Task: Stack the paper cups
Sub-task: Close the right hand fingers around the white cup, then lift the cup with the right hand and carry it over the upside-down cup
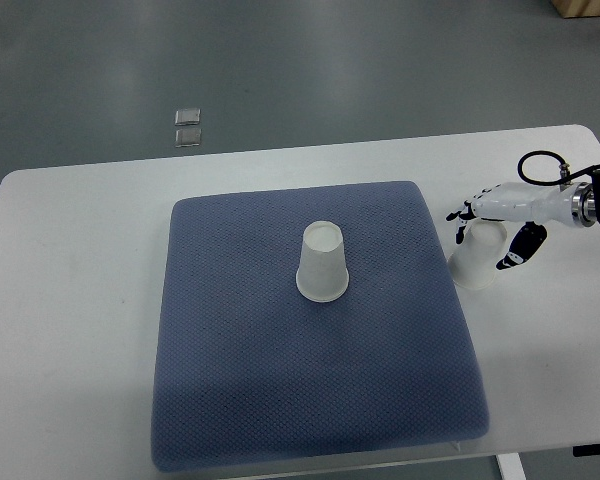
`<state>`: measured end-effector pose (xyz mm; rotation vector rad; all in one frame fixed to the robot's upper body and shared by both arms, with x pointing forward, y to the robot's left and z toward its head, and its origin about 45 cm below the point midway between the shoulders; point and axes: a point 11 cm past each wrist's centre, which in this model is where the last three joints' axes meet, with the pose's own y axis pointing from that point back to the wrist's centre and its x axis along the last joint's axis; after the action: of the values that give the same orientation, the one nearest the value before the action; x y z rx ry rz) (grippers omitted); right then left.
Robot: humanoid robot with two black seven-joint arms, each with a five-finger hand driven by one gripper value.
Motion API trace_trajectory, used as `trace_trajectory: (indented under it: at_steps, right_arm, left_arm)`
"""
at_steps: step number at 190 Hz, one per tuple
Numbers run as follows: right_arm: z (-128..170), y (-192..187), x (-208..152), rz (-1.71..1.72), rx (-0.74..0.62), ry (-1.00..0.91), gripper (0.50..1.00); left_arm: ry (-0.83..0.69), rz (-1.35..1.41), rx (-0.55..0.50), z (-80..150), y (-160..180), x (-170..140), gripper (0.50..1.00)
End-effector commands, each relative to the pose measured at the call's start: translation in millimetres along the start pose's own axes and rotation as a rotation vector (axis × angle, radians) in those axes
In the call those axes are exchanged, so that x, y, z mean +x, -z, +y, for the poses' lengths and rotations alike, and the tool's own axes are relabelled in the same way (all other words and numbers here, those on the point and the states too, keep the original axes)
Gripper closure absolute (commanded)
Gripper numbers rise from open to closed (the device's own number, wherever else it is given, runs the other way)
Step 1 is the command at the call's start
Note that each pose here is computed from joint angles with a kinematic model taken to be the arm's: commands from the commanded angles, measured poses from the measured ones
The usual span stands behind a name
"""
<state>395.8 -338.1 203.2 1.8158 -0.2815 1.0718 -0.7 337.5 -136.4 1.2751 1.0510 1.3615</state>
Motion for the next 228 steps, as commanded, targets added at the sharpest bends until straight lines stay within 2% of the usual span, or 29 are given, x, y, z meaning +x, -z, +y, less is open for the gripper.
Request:
trace_trajectory:
  at_steps: [1, 85, 134, 150, 164, 188, 196, 213, 228]
  right_arm:
    - [0.3, -2.6, -1.0, 0.001, -0.008, -0.001, 0.587]
    - [-15.7, 2.0, -14.2, -0.009, 0.0, 0.0, 0.587]
    - [-20.4, -2.2, -18.5, -0.008, -0.017, -0.009, 0.609]
    - [-19.3, -4.2, -18.5, -0.008, -0.023, -0.009, 0.64]
    - [-19.2, -4.7, -19.2, -0.009, -0.024, -0.006, 0.697]
    - [-19.2, -4.7, -19.9, -0.01, -0.024, -0.002, 0.738]
    - [-19.2, -4.7, -20.4, -0.012, -0.024, 0.003, 0.783]
    - [-19.2, -4.7, -20.5, -0.013, -0.024, 0.004, 0.842]
    - [-19.2, -4.7, -19.7, -0.012, -0.024, 0.003, 0.85]
  left_arm:
    - [0.0, -0.001, 0.0, 0.0, 0.0, 0.0, 0.5]
    - [0.0, -0.001, 0.0, 0.0, 0.0, 0.0, 0.5]
    - [0.0, -0.001, 0.0, 0.0, 0.0, 0.0, 0.5]
    - [0.0, -0.001, 0.0, 0.0, 0.0, 0.0, 0.5]
    - [0.0, -0.001, 0.0, 0.0, 0.0, 0.0, 0.5]
    - [0.0, -0.001, 0.0, 0.0, 0.0, 0.0, 0.5]
    - [0.0, -0.001, 0.0, 0.0, 0.0, 0.0, 0.5]
    - [0.0, -0.001, 0.0, 0.0, 0.0, 0.0, 0.5]
    - [0.0, -0.001, 0.0, 0.0, 0.0, 0.0, 0.5]
